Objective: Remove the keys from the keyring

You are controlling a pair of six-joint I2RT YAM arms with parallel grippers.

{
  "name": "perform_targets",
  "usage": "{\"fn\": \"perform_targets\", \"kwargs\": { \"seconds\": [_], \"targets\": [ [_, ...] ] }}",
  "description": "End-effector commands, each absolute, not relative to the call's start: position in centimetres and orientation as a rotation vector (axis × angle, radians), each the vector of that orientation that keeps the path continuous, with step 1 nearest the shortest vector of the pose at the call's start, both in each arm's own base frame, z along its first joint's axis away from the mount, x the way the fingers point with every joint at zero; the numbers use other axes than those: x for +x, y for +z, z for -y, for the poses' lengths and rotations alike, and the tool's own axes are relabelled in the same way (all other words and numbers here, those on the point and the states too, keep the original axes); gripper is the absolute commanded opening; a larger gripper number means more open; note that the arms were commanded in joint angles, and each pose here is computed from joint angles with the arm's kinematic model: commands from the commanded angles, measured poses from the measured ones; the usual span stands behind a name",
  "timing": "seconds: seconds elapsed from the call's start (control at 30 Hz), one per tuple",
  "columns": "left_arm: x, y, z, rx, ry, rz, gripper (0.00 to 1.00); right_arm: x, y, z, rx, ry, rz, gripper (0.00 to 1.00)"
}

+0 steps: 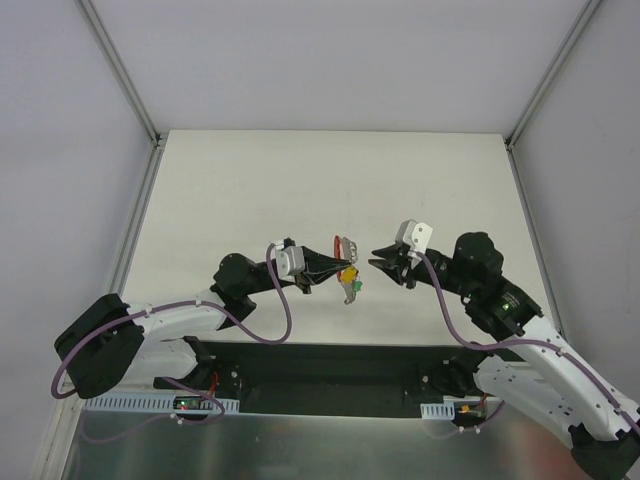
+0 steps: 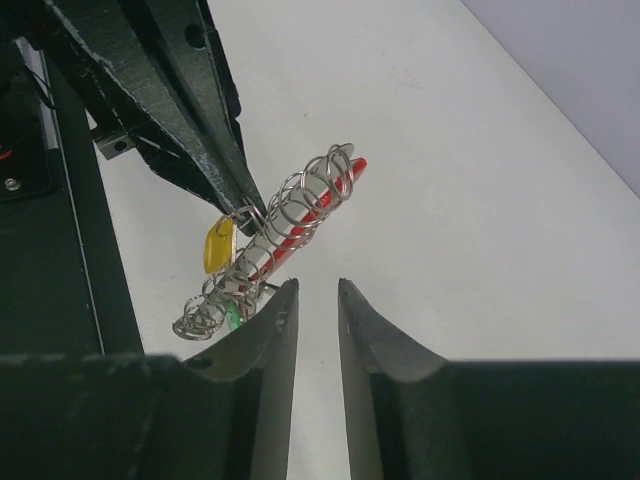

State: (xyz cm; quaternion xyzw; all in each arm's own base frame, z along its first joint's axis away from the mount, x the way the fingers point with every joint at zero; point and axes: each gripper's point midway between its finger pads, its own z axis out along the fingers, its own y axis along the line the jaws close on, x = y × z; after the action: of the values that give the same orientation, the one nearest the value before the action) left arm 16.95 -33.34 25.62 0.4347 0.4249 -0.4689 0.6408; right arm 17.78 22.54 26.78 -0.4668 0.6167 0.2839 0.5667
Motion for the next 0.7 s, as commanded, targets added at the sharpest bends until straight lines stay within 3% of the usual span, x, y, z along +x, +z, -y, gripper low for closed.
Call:
{"fn": "perform_targets", "kwargs": {
  "seconds": [0.0, 0.67],
  "targets": [
    [14.9, 31.6, 32.2, 0.941, -1.117, -0.713, 0.0, 16.6, 30.2, -24.5, -1.154, 0.741, -1.189, 0.25],
    [14.7, 31.8, 32.5, 0.949, -1.179, -0.701, 0.0, 15.7, 27.2, -24.9, -1.251, 0.76, -1.226, 0.24]
  ]
}}
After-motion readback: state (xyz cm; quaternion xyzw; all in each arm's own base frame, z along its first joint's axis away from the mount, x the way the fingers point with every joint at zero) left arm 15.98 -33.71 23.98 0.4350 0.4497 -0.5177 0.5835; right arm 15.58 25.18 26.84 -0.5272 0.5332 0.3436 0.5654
